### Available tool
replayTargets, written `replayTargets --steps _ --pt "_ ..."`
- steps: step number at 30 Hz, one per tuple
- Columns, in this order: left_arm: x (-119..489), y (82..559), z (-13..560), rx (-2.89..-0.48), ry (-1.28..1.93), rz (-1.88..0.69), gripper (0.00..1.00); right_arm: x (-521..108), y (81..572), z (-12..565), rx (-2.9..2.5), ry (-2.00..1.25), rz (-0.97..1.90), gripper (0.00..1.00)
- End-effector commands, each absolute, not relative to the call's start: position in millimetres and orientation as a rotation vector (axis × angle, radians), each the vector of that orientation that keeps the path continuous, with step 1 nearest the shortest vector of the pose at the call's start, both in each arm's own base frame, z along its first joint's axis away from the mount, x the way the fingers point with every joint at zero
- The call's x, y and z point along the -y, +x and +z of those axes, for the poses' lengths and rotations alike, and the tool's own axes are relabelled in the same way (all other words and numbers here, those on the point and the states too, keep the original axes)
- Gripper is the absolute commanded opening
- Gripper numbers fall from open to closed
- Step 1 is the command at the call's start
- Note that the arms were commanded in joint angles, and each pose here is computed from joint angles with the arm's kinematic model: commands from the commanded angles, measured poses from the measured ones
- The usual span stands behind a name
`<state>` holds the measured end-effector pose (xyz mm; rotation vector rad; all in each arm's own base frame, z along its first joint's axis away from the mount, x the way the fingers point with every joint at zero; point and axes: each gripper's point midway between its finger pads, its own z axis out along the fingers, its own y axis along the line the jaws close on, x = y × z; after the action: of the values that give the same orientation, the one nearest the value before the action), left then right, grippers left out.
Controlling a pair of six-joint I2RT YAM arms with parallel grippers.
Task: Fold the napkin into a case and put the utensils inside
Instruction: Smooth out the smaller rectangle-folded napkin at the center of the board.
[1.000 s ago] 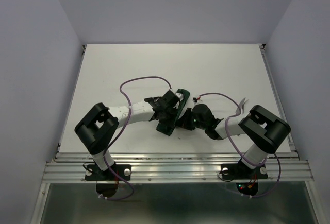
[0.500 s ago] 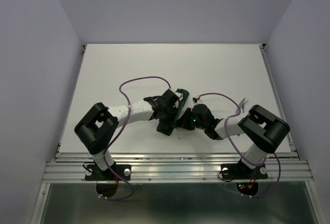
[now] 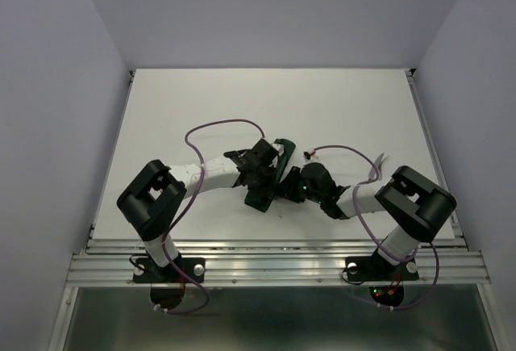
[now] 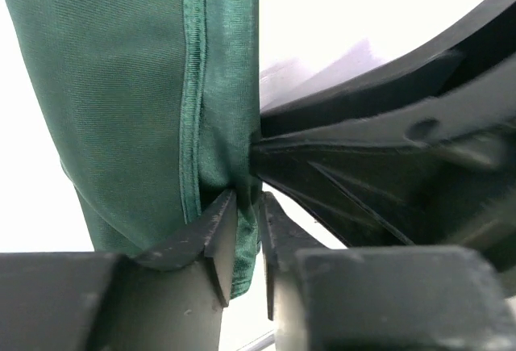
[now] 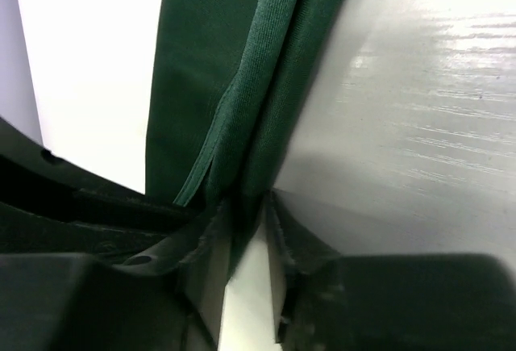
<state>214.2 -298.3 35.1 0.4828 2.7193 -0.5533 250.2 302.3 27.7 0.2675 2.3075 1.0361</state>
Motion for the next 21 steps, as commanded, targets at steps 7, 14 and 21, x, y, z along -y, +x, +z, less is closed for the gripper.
replayTargets --steps 7,14,21 --pt "300.4 224.5 70.3 -2.632 0.508 -0.560 0.51 -274.1 258.8 56.7 -2.211 0.292 0.888 0.42" --pt "303.7 225.0 88.4 -2.602 0.524 -0.589 0.68 -236.4 260.6 67.1 -2.163 0.314 0.704 0.46" --pt "293.6 248.0 108.3 -2.503 0.477 -0.346 0.77 -202.5 265.8 74.0 -2.120 0.378 0.579 0.52"
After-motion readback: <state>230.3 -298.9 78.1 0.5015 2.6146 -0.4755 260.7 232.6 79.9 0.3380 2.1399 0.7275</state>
